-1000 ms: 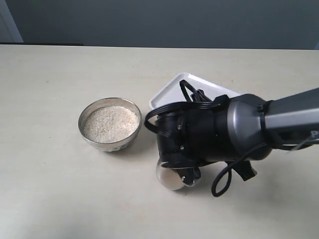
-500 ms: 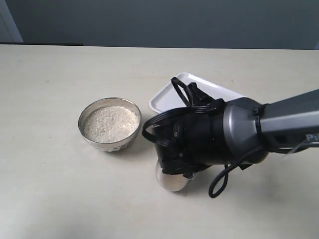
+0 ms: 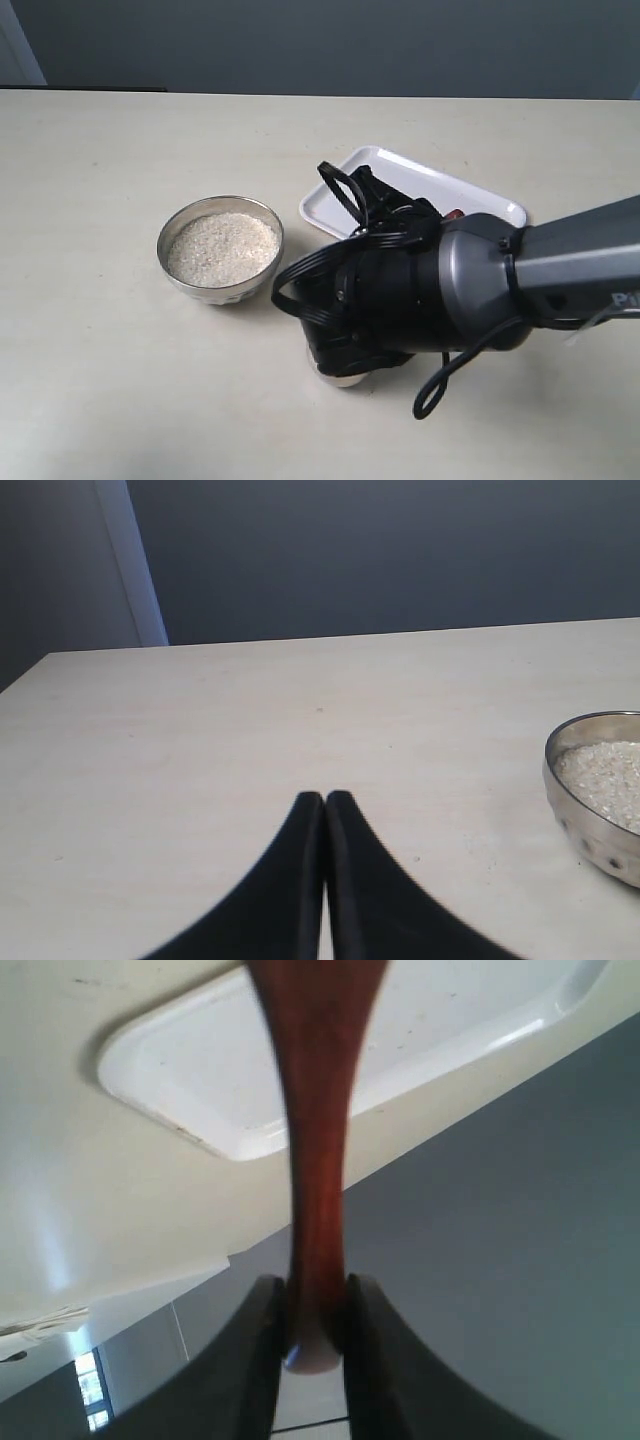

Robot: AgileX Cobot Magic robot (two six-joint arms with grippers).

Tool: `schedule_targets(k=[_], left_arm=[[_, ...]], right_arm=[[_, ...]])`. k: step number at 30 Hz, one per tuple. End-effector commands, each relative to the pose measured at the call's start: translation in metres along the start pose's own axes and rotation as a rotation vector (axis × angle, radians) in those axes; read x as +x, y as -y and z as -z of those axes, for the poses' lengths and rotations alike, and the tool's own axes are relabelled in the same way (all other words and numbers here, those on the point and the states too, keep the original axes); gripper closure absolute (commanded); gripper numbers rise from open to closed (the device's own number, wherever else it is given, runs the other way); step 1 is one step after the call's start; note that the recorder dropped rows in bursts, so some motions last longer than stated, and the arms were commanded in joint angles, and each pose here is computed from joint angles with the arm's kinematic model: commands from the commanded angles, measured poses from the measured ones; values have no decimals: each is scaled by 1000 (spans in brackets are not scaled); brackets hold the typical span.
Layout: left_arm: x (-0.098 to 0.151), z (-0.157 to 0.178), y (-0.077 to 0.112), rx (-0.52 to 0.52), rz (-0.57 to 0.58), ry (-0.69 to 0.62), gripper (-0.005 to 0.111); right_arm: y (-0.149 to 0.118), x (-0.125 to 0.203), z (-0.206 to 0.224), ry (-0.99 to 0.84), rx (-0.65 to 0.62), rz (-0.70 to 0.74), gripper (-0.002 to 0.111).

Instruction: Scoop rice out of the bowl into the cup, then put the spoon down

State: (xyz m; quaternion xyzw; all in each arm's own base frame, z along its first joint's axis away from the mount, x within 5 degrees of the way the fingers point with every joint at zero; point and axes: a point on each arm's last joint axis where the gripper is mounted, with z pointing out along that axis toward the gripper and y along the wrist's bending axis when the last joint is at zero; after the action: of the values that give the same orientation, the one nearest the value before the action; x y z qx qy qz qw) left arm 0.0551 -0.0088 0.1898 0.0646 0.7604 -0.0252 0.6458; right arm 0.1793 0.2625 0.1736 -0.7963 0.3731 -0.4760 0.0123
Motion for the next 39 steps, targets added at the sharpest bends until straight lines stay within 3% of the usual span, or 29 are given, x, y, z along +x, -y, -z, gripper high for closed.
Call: schedule_targets(k=[1, 39], left_arm=[[-2, 1, -1, -9, 1, 18, 106], [-2, 1, -1, -9, 1, 19, 106]], right_arm=[[1, 1, 1, -12, 18, 9, 108], [2, 8, 17, 22, 49, -31, 108]])
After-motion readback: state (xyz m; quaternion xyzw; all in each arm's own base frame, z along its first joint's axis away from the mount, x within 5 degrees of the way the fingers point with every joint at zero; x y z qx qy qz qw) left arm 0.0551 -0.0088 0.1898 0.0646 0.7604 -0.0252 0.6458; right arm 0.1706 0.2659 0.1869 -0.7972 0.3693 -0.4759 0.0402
